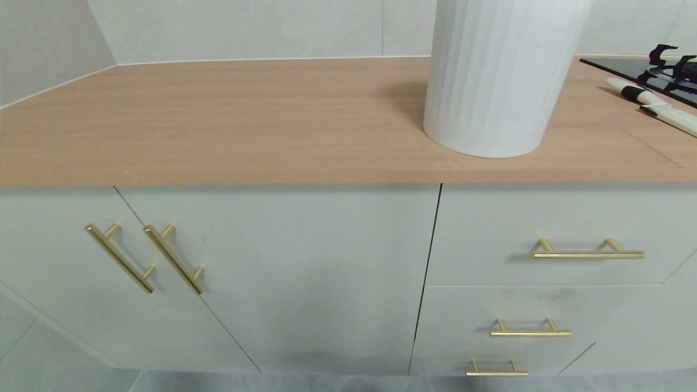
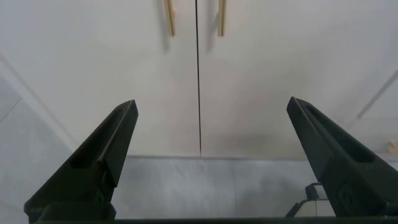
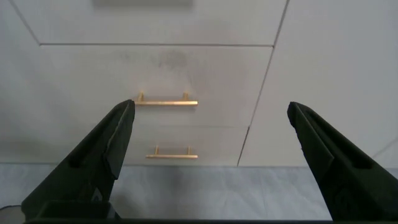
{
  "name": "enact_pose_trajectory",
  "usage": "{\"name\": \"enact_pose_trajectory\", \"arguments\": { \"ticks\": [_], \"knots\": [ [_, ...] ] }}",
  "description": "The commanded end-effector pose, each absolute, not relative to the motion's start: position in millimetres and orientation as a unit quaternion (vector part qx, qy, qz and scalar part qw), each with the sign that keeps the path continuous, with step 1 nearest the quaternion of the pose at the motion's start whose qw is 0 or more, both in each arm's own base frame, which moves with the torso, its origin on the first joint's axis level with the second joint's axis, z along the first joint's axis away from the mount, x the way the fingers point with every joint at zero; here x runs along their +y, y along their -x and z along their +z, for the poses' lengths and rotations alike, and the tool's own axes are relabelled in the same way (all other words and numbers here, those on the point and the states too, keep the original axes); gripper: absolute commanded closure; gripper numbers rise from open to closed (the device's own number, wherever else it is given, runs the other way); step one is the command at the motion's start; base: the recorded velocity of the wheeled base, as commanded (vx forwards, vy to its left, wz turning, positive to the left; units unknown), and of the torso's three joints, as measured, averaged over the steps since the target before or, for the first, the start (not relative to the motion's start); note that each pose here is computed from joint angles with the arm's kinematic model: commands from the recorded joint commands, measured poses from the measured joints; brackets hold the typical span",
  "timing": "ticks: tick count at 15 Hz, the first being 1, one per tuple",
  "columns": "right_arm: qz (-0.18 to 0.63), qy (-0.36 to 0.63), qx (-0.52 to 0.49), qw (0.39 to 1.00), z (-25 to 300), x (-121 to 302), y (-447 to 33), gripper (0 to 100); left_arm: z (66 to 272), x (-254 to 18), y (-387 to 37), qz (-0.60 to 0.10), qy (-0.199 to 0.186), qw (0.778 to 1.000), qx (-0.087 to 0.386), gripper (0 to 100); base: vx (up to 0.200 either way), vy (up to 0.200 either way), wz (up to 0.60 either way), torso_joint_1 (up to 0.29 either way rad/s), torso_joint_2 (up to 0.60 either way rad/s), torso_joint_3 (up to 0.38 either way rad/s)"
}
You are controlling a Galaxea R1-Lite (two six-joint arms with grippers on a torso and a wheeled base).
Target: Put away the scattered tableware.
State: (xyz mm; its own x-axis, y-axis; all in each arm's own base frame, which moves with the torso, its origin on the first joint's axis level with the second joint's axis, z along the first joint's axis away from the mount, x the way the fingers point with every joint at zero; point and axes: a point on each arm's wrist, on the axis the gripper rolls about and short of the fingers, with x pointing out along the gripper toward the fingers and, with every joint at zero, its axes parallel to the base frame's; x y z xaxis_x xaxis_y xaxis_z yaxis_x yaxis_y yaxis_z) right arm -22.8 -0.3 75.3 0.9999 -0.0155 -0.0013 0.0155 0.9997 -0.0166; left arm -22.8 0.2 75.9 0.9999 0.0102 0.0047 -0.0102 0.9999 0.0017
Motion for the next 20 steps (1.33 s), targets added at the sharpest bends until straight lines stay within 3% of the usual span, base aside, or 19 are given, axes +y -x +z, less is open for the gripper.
{"name": "enact_pose_trajectory", "arguments": {
  "ticks": [1, 3, 16, 20],
  "knots": [
    [-0.008, 0.008, 0.002, 1.000, 75.4, -0.3, 22.7, 0, 76.0, 0.2, 22.8, 0.005, -0.001, 1.000, -0.002, 0, 0.200, 0.000, 0.00, 0.007, 0.00, -0.002],
    [-0.008, 0.008, 0.002, 1.000, 75.4, -0.3, 22.7, 0, 76.0, 0.2, 22.8, 0.005, -0.001, 1.000, -0.002, 0, 0.200, 0.000, 0.00, 0.000, 0.00, 0.002],
    [-0.007, 0.008, 0.002, 1.000, 75.4, -0.4, 22.7, 0, 76.0, 0.2, 22.8, 0.005, -0.002, 1.000, -0.002, 0, 0.000, 0.000, 0.00, 0.000, 0.00, 0.000],
    [-0.007, 0.007, 0.002, 1.000, 75.4, -0.4, 22.7, 0, 76.0, 0.1, 22.8, 0.005, -0.002, 1.000, -0.002, 0, 0.000, -0.200, 0.00, -0.002, 0.00, 0.005]
  ]
}}
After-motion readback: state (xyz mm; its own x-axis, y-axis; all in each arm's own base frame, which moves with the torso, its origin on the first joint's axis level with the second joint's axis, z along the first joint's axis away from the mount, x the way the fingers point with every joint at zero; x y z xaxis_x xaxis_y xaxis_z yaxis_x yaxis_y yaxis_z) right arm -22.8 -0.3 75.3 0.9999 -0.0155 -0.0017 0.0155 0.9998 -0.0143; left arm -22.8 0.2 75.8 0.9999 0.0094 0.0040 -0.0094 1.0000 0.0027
